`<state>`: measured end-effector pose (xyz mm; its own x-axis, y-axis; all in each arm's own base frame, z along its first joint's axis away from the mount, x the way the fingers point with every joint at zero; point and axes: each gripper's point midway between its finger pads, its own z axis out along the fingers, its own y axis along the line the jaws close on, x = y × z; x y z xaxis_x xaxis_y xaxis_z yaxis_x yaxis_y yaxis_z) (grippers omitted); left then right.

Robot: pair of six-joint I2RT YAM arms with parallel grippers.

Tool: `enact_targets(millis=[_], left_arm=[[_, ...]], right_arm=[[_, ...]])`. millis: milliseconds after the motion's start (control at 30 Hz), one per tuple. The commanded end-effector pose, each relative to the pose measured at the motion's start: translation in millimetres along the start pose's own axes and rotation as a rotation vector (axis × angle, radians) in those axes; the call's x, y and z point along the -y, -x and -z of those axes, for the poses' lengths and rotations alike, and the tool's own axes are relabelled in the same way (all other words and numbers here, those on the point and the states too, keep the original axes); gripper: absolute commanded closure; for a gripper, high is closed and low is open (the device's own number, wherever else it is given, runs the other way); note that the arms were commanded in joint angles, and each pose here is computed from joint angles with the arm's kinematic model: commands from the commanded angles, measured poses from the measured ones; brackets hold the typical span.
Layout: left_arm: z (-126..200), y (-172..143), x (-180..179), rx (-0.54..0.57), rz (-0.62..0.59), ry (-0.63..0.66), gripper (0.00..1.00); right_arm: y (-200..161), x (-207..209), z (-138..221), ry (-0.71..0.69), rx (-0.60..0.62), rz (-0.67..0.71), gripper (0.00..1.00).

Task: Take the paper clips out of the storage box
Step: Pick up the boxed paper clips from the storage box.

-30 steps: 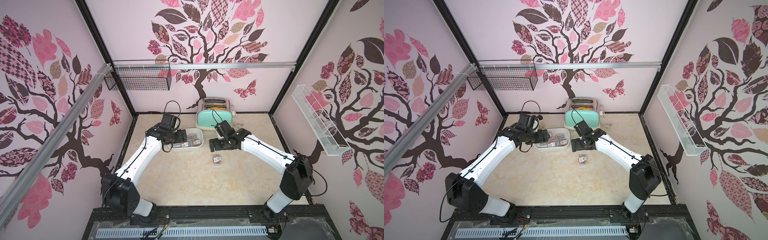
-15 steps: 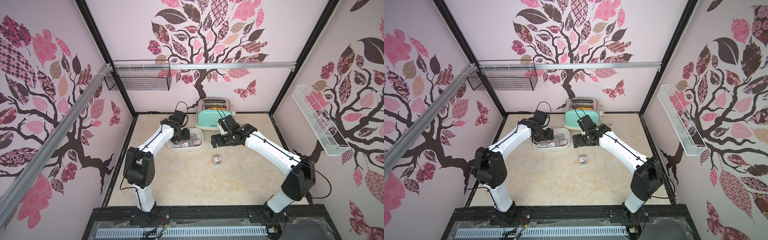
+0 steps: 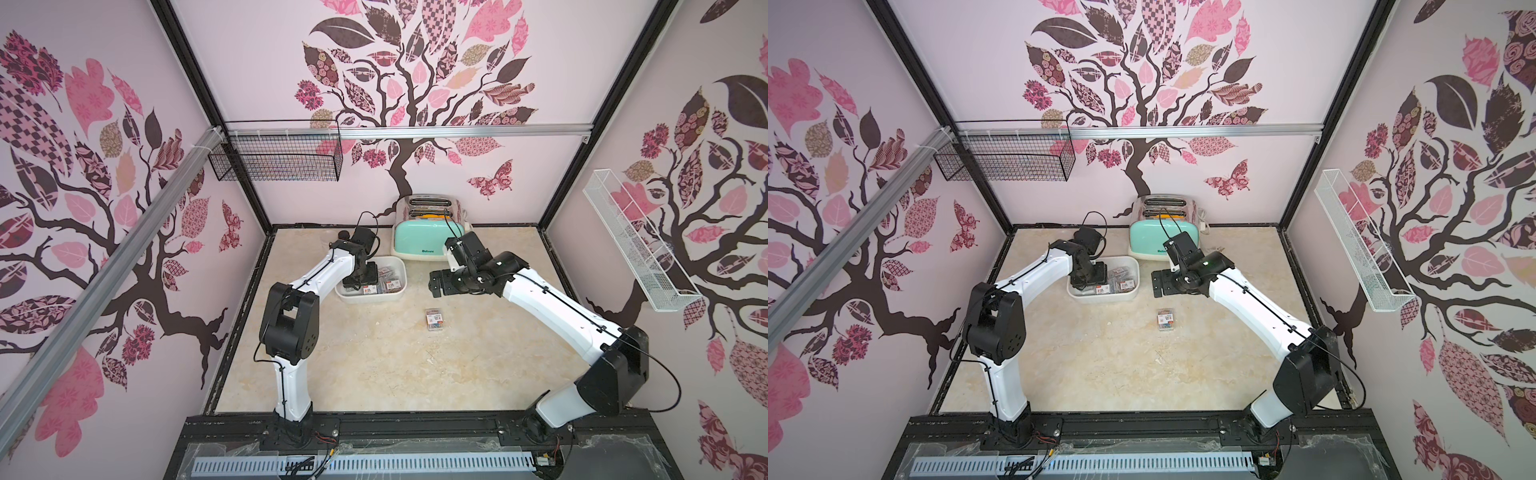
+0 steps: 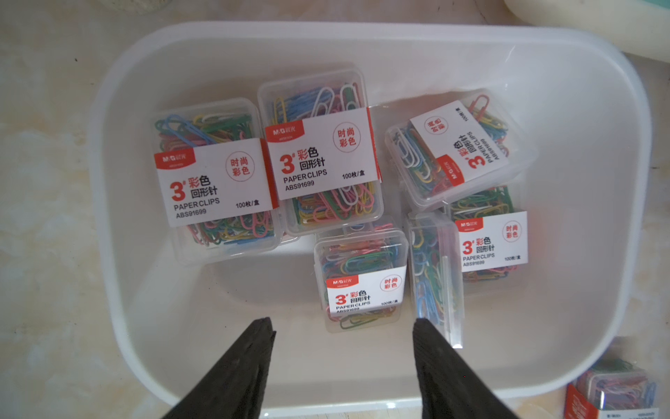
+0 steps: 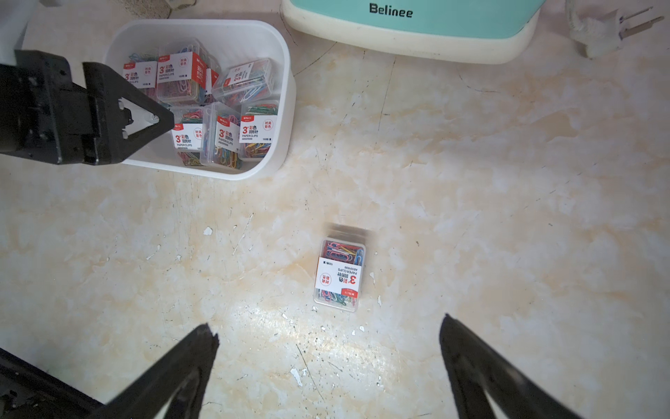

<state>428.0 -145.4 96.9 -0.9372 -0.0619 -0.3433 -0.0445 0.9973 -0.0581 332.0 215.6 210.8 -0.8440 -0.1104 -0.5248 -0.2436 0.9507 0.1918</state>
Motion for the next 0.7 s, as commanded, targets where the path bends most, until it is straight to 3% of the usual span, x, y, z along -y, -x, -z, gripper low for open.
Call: enact_targets(millis=[0, 400, 667], left_arm=[[-17, -3, 2, -0.018, -0.030, 0.009, 0.27], [-37, -14, -1, -0.046, -0.008, 0.025, 0.27], [-33, -8, 17, -0.012, -0.020, -0.006, 0.21]], right_arm=[[10, -1, -1, -0.005, 0.018, -0.007, 0.01], [11, 6, -3, -0.020, 0.012, -0.001, 0.01], [9, 9, -7, -0.016, 0.001, -0.001, 0.01]])
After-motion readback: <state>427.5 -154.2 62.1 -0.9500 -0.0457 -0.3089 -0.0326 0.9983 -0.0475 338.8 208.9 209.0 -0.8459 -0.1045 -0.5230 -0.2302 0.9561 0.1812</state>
